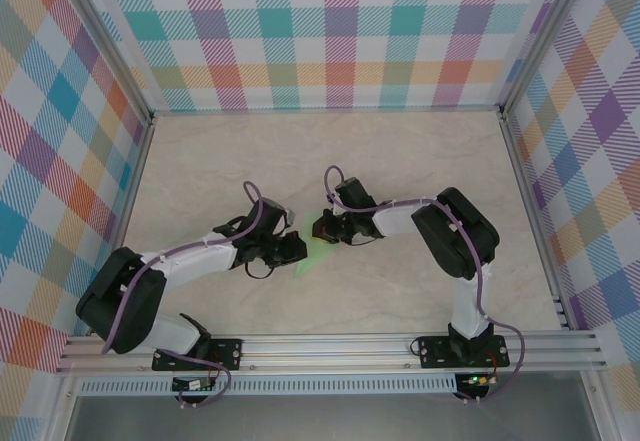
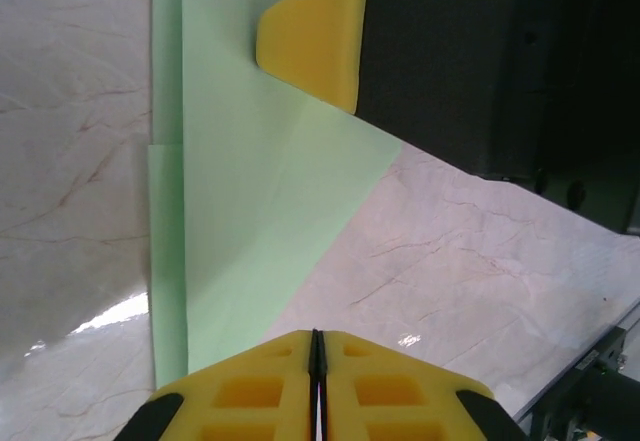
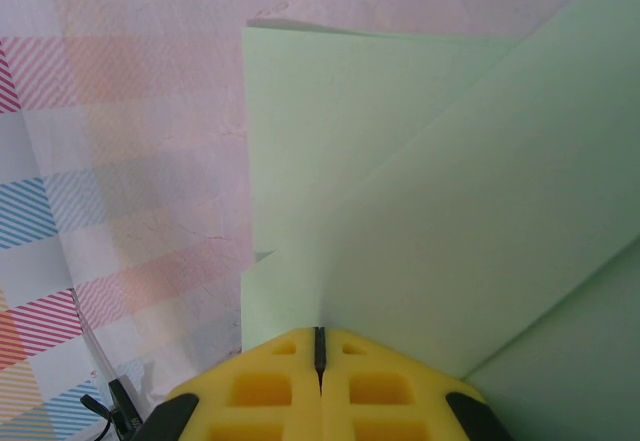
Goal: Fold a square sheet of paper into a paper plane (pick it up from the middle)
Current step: Fourth fold the wing at the center of the table.
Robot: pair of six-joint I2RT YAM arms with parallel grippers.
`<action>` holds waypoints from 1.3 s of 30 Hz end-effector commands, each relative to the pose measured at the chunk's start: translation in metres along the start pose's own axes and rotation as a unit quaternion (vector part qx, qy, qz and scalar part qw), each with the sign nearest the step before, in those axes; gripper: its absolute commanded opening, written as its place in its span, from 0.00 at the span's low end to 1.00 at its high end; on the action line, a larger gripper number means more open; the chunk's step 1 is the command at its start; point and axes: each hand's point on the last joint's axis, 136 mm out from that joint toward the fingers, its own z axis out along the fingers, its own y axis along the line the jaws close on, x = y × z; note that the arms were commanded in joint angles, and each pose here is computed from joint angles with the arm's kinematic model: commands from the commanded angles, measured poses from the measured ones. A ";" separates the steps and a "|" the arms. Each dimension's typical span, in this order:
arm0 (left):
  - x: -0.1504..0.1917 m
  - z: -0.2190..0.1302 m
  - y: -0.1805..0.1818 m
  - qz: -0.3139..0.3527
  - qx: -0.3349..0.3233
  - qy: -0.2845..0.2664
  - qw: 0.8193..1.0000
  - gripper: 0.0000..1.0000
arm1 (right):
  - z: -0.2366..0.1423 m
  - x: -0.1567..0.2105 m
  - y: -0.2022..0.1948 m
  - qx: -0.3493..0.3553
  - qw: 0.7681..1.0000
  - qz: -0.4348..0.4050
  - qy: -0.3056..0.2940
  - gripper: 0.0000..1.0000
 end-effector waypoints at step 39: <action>0.077 -0.021 0.073 -0.035 -0.089 0.072 0.993 0.08 | 0.009 0.025 -0.065 0.108 0.993 0.015 0.039 0.00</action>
